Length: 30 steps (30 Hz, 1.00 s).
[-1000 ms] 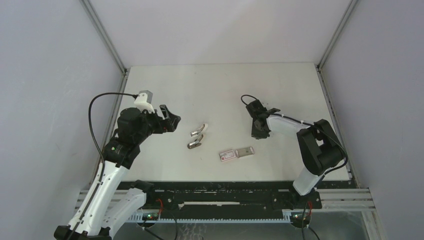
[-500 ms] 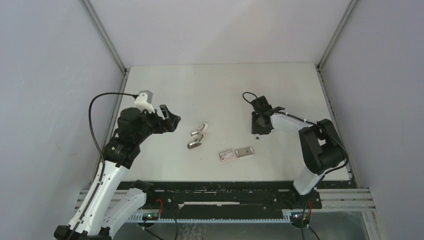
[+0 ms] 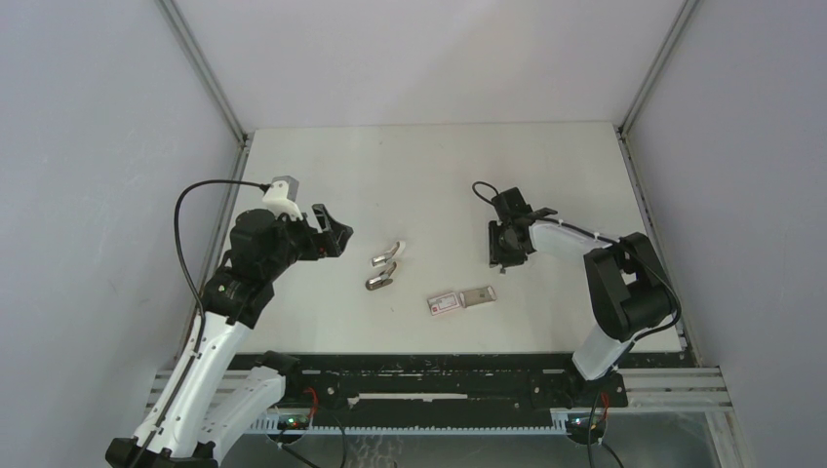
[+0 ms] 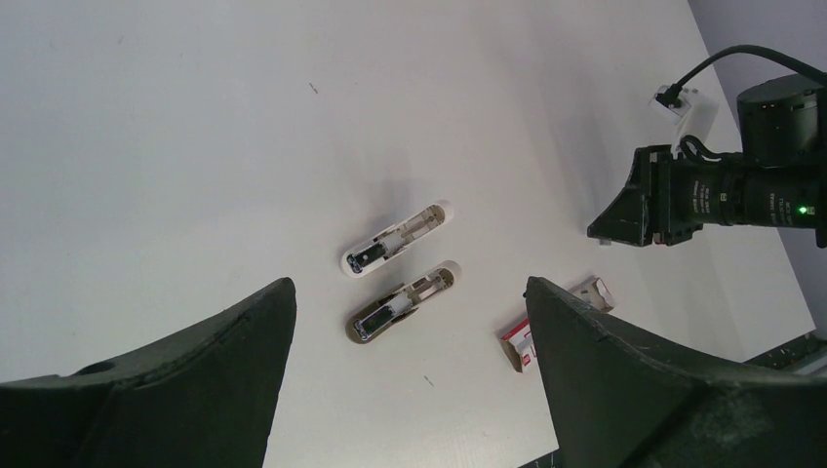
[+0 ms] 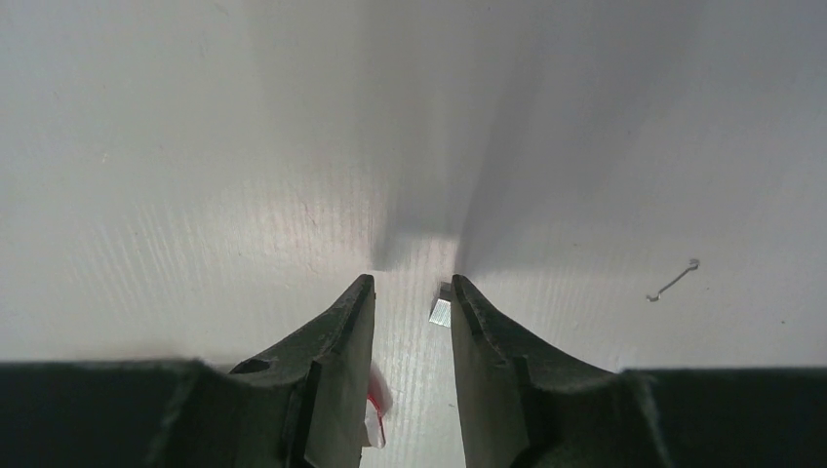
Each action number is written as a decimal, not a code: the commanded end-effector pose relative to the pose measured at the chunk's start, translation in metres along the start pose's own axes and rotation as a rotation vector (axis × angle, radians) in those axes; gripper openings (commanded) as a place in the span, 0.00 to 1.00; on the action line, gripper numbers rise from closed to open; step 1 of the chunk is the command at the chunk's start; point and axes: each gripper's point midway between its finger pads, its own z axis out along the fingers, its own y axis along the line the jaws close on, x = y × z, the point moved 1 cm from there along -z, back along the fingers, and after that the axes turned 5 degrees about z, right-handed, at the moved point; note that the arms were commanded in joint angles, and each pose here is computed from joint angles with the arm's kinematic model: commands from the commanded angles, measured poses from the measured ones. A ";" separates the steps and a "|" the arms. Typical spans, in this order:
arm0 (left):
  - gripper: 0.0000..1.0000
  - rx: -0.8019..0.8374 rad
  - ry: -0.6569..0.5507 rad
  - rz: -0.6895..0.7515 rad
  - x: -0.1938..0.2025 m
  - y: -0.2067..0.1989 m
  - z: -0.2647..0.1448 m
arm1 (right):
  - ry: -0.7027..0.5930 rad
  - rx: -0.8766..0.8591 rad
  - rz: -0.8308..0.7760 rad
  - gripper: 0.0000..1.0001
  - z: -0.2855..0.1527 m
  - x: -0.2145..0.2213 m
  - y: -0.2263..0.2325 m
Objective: Load the staples into the stapler
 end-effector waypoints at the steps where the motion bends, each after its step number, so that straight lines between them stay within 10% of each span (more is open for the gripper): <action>1: 0.91 0.016 -0.022 -0.003 -0.004 -0.002 0.002 | -0.004 0.013 0.005 0.34 -0.015 0.007 -0.001; 30: 0.91 0.014 -0.021 -0.004 -0.003 -0.001 0.002 | 0.026 0.096 -0.187 0.35 -0.020 0.027 -0.007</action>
